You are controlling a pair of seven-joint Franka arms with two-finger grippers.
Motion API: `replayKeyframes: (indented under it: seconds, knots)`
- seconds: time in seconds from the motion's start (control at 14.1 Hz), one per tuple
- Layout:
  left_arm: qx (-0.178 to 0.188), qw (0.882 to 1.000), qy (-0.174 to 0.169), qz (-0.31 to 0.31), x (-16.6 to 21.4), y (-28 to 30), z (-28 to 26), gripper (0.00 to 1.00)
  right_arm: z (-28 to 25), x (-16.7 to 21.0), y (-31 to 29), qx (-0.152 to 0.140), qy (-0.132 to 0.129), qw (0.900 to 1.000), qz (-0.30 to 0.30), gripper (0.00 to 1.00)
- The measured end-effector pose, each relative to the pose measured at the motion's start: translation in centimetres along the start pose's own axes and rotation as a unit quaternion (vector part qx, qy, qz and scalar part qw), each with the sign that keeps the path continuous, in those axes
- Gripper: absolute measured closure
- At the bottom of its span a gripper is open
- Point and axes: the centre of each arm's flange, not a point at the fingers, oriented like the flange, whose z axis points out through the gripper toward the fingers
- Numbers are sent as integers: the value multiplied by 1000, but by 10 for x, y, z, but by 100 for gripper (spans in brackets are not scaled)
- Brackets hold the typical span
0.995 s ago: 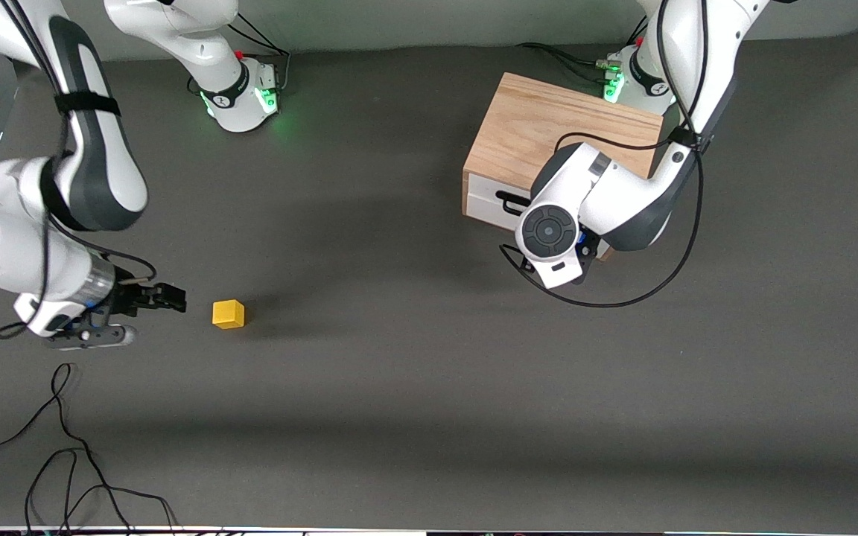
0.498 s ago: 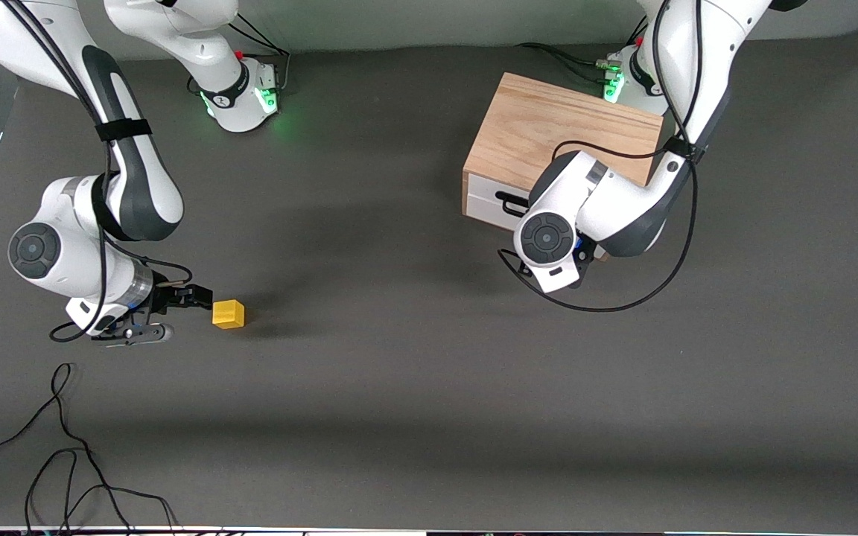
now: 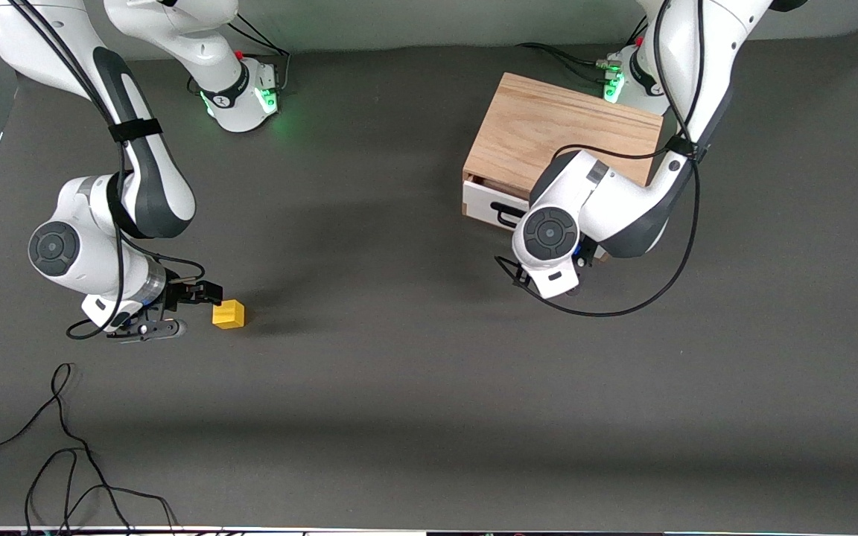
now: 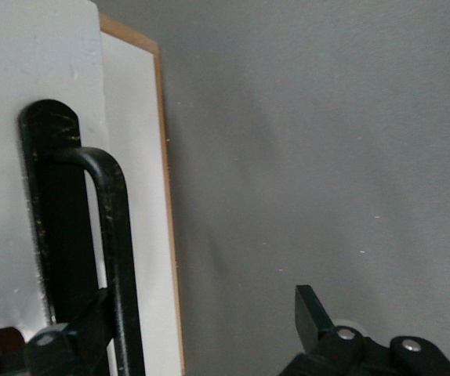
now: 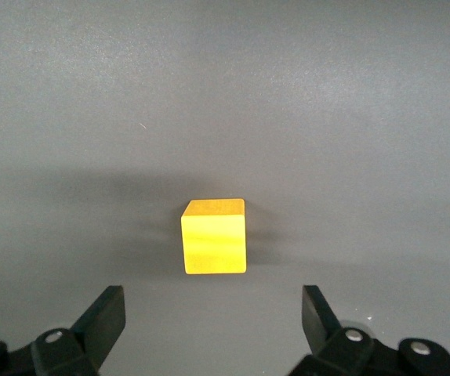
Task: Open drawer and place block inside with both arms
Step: 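Pull the drawer open with the left gripper while the right gripper lowers to the cube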
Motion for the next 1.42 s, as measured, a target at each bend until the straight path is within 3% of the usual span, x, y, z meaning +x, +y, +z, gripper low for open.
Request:
replayKeyframes:
  seconds: [0.14, 0.36, 0.71, 1.28, 1.42]
  knots:
    - [-16, 1000, -3, -1, 3, 13, -9, 0, 3, -1, 0, 0, 3, 1000, 0, 0]
    - [-17, 1000, -6, -2, 7, 30, -10, 0, 39, -17, 1, -3, 29, 1000, 1, 0]
    - [-33, 999, -5, 2, 4, 37, -14, 0, 108, -34, -18, -9, 21, 1000, -17, 0]
    - [-64, 998, 1, 11, -3, 43, -18, 0, 116, -19, -15, -12, 30, 999, -15, 0]
    - [-87, 996, -4, 7, 2, 50, -23, 0, 121, -19, -14, -13, 25, 999, -14, 0]
